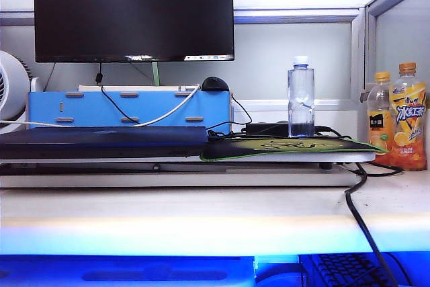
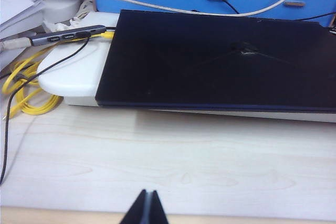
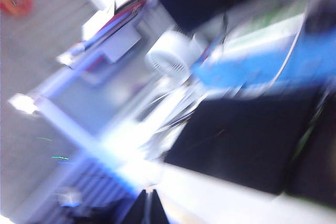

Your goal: Pick up the mineral water bottle and place it on the laptop.

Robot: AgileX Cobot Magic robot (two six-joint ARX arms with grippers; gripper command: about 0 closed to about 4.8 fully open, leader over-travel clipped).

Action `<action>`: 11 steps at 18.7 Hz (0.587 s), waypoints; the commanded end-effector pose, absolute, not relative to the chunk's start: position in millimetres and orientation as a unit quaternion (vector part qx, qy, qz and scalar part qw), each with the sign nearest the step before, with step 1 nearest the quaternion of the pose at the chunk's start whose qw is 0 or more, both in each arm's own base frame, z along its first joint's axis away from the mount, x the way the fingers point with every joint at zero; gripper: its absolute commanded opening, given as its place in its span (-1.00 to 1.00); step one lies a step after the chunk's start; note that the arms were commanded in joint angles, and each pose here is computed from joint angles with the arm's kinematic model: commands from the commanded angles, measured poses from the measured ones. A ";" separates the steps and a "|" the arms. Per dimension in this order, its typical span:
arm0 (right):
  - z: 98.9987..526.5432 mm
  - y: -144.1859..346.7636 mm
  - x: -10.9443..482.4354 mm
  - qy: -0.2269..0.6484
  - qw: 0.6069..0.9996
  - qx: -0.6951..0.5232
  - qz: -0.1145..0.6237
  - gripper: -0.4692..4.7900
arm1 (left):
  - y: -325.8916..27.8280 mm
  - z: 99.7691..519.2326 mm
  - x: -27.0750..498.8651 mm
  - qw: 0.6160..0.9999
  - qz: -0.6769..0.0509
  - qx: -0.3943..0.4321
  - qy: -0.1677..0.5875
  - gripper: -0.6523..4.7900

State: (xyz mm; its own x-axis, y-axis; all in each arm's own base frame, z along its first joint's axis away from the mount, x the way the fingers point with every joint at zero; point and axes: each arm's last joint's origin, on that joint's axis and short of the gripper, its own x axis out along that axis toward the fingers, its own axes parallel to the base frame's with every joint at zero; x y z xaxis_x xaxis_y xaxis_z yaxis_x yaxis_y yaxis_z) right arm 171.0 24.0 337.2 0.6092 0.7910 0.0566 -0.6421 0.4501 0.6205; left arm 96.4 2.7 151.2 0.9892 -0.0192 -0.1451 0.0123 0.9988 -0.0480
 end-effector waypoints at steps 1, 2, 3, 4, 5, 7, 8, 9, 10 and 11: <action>341.9 25.7 168.0 0.138 0.820 0.334 0.444 -0.82 | 2.7 151.5 96.3 0.997 -0.008 -0.023 0.072 -0.77; 341.6 26.3 167.4 0.135 0.819 0.310 0.463 -0.82 | 2.7 151.5 96.3 0.997 -0.008 -0.023 0.072 -0.77; 339.6 26.6 167.6 0.133 0.824 0.289 0.469 -0.82 | 2.7 151.5 96.3 0.997 -0.009 -0.023 0.071 -0.77; 335.8 26.6 167.8 0.143 0.825 0.283 0.468 -0.82 | 2.7 151.5 96.3 0.997 -0.008 -0.023 0.072 -0.77; 333.0 26.6 168.5 0.148 0.829 0.277 0.464 -0.82 | 2.7 151.5 96.3 0.997 -0.008 -0.023 0.072 -0.77; 330.8 26.4 169.0 0.143 0.837 0.259 0.461 -0.82 | 2.7 151.5 96.3 0.997 -0.008 -0.023 0.072 -0.77; 330.7 26.7 168.7 0.133 0.840 0.237 0.469 -0.80 | 2.7 151.5 96.3 0.997 -0.008 -0.023 0.071 -0.77; 330.4 26.5 169.2 0.126 0.847 0.225 0.465 -0.56 | 2.7 151.5 96.3 0.997 -0.008 -0.023 0.072 -0.77; 329.7 25.9 170.3 0.118 0.858 0.215 0.452 0.35 | 2.7 151.5 96.3 0.997 -0.008 -0.023 0.071 -0.77; 328.2 24.7 171.8 0.107 0.878 0.199 0.423 1.00 | 2.7 151.5 96.3 0.997 -0.008 -0.023 0.072 -0.77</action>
